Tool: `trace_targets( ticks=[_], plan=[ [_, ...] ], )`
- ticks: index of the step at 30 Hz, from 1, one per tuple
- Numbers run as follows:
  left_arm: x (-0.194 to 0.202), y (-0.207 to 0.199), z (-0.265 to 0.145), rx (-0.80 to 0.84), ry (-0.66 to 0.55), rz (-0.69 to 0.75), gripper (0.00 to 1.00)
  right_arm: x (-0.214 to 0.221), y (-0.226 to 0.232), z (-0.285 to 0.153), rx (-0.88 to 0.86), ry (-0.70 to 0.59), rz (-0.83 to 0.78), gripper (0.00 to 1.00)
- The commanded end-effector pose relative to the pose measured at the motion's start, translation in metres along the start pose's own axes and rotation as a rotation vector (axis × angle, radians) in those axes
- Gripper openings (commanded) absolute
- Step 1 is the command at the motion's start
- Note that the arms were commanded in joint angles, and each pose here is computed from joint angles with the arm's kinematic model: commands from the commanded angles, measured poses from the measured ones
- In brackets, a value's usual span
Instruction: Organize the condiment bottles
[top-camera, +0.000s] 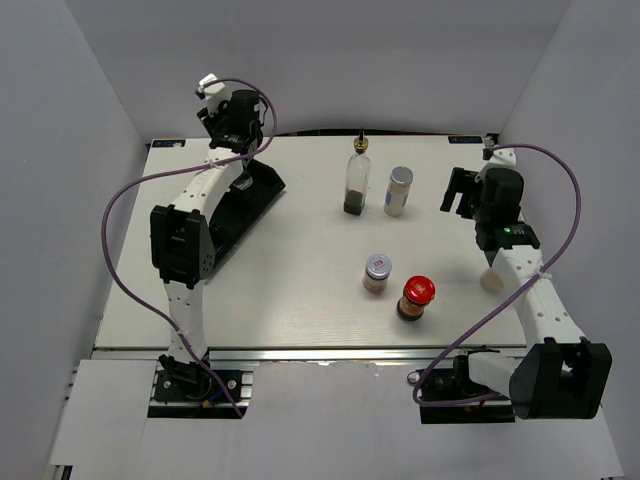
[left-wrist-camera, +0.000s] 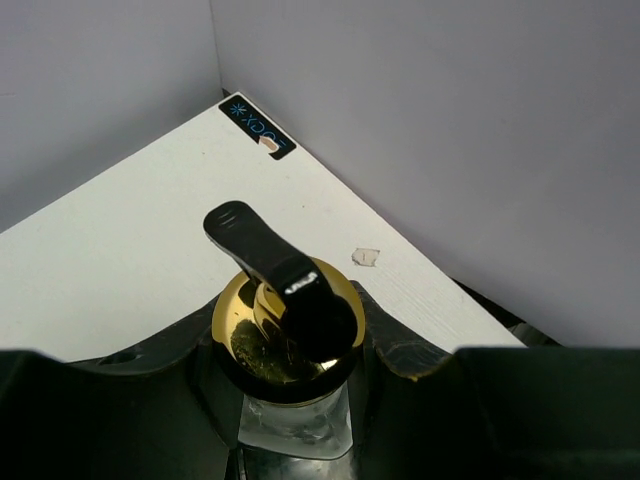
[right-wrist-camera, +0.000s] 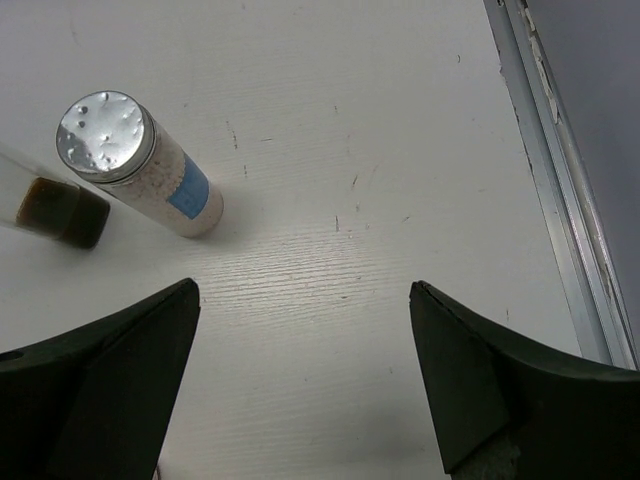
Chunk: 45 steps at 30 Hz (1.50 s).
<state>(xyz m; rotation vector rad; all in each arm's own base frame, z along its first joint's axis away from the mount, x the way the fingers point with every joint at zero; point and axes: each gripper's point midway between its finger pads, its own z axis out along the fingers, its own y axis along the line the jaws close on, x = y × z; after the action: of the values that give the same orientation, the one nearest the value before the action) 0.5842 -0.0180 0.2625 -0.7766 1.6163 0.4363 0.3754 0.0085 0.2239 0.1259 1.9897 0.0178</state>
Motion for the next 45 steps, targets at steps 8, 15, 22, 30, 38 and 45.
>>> trace_targets(
  ticks=[8, 15, 22, 30, 38, 45],
  plan=[
    [-0.057, 0.004, -0.01, -0.037, -0.115, -0.198, 0.2, -0.016, -0.005, 0.0, 0.028, -0.04, -0.01, 0.9],
    [-0.037, 0.001, -0.004, -0.041, -0.096, -0.163, 0.35, -0.015, -0.013, -0.001, 0.072, -0.036, -0.018, 0.89],
    [-0.023, 0.002, -0.004, -0.044, -0.088, -0.14, 0.7, -0.015, -0.01, -0.002, 0.055, -0.034, -0.017, 0.89],
    [-0.024, 0.0, -0.015, -0.02, -0.071, -0.099, 0.87, -0.016, -0.009, -0.004, 0.047, -0.039, -0.011, 0.9],
    [-0.057, 0.011, -0.042, 0.037, -0.078, -0.139, 0.98, -0.018, -0.004, -0.008, 0.021, -0.049, -0.007, 0.89],
    [-0.099, 0.015, -0.08, 0.228, -0.075, -0.191, 0.98, -0.025, -0.004, -0.018, 0.016, -0.087, 0.013, 0.9]
  ],
)
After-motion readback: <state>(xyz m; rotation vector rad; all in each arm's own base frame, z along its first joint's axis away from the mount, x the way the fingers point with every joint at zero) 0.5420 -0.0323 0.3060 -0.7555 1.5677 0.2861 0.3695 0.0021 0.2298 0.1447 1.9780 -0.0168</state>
